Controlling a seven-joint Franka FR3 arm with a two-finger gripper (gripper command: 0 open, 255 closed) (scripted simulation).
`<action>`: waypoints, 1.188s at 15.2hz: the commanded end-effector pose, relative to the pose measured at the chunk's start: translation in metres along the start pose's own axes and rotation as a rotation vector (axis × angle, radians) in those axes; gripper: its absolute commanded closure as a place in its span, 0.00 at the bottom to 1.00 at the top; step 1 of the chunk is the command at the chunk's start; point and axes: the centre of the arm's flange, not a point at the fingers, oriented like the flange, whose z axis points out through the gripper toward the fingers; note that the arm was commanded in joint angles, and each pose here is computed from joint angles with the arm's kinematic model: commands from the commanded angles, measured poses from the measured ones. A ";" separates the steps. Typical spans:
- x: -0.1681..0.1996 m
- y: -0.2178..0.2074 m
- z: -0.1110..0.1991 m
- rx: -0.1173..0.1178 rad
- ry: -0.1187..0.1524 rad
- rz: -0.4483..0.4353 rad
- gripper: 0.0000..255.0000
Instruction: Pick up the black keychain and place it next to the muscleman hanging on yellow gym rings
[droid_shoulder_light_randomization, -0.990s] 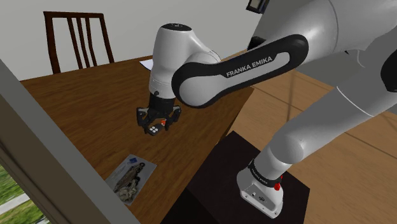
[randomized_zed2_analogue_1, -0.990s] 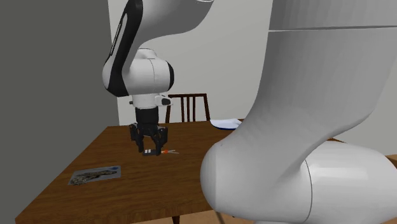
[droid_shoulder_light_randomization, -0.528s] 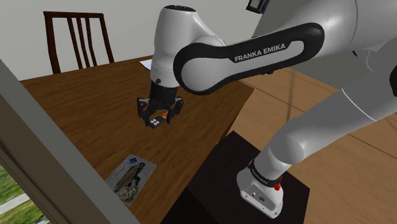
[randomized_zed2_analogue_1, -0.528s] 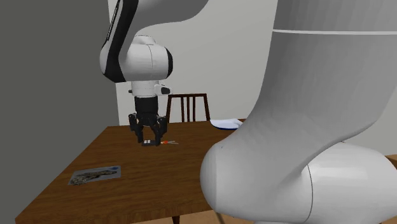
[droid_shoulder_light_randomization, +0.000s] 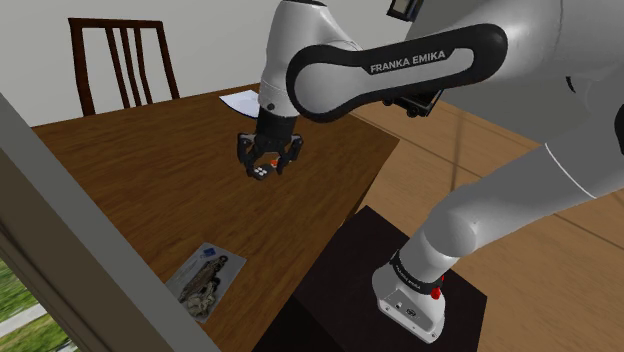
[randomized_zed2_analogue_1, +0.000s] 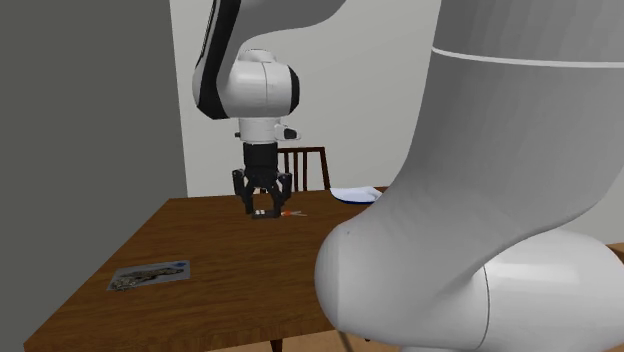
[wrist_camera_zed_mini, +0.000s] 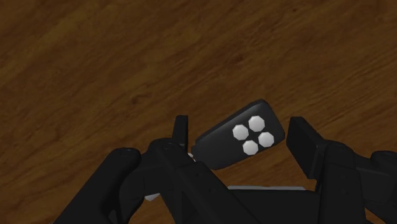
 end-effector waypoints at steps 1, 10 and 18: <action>0.015 0.021 0.001 0.000 0.000 -0.002 1.00; 0.091 0.112 0.001 0.000 0.000 -0.002 1.00; 0.159 0.193 0.001 0.000 0.000 -0.002 1.00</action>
